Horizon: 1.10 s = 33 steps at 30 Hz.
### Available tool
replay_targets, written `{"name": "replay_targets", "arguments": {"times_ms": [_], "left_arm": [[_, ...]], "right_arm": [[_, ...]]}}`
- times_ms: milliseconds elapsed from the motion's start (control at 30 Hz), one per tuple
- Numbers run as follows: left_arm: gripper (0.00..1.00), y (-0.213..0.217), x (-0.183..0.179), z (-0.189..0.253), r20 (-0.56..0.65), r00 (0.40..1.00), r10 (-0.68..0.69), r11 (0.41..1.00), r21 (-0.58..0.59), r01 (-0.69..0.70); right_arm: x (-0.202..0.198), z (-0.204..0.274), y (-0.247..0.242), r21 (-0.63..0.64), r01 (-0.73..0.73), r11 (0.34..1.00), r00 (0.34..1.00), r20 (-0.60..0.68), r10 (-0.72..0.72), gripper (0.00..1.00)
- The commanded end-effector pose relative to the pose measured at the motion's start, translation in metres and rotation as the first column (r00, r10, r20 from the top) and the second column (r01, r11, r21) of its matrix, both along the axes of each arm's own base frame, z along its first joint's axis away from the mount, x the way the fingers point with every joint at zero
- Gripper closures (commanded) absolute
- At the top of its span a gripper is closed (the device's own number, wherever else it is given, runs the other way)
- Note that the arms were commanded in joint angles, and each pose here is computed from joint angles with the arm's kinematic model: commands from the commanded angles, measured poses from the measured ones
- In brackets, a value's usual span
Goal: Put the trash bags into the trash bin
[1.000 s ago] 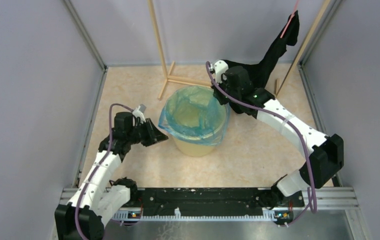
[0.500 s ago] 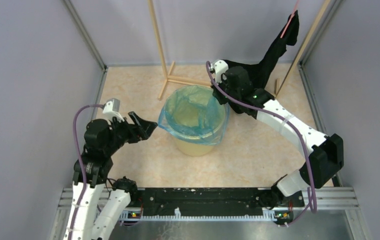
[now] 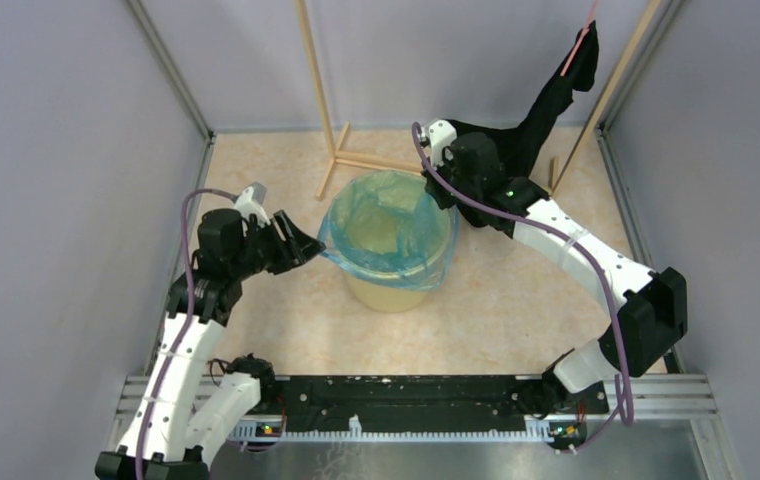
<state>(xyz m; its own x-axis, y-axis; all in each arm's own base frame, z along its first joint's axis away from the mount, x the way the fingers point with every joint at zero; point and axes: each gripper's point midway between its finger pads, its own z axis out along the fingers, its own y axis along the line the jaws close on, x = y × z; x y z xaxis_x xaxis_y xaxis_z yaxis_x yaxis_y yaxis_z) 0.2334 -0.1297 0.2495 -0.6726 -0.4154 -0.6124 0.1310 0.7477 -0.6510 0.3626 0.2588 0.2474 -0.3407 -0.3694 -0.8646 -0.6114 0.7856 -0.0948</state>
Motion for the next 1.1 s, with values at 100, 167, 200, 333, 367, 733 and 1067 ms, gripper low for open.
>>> {"name": "replay_targets", "arguments": {"times_ms": [100,167,200,333,367,733,1067], "left_arm": [[0.36,-0.02,-0.018,-0.027,-0.022,0.993,-0.118,0.989,-0.092,0.116],[0.32,-0.025,-0.019,-0.034,-0.04,0.989,-0.139,0.983,-0.128,0.133],[0.29,-0.027,-0.019,-0.036,-0.038,0.988,-0.148,0.98,-0.142,0.142],[0.07,-0.037,-0.016,-0.043,0.013,0.979,-0.205,0.961,-0.189,0.204],[0.05,-0.039,-0.015,-0.049,0.008,0.977,-0.214,0.958,-0.194,0.211],[0.2,-0.016,-0.017,-0.13,-0.228,0.97,-0.086,0.995,-0.071,0.072],[0.3,0.011,-0.004,-0.101,-0.174,0.979,0.109,0.994,0.012,-0.109]], "right_arm": [[-0.001,0.006,0.005,0.019,-0.013,1.0,1.0,0.012,0.013,1.0],[0.0,0.004,0.005,0.014,-0.015,1.0,1.0,0.007,0.015,1.0],[0.0,0.004,0.005,0.013,-0.013,1.0,1.0,0.007,0.013,1.0],[-0.001,0.0,0.006,0.013,-0.018,1.0,1.0,-0.008,0.018,1.0],[-0.002,-0.002,0.006,0.013,-0.019,1.0,1.0,-0.013,0.019,1.0],[0.0,-0.01,0.004,0.012,0.015,1.0,0.999,-0.03,-0.015,1.0],[0.002,-0.003,-0.002,0.071,0.106,0.992,0.994,-0.042,-0.103,1.0]]}}
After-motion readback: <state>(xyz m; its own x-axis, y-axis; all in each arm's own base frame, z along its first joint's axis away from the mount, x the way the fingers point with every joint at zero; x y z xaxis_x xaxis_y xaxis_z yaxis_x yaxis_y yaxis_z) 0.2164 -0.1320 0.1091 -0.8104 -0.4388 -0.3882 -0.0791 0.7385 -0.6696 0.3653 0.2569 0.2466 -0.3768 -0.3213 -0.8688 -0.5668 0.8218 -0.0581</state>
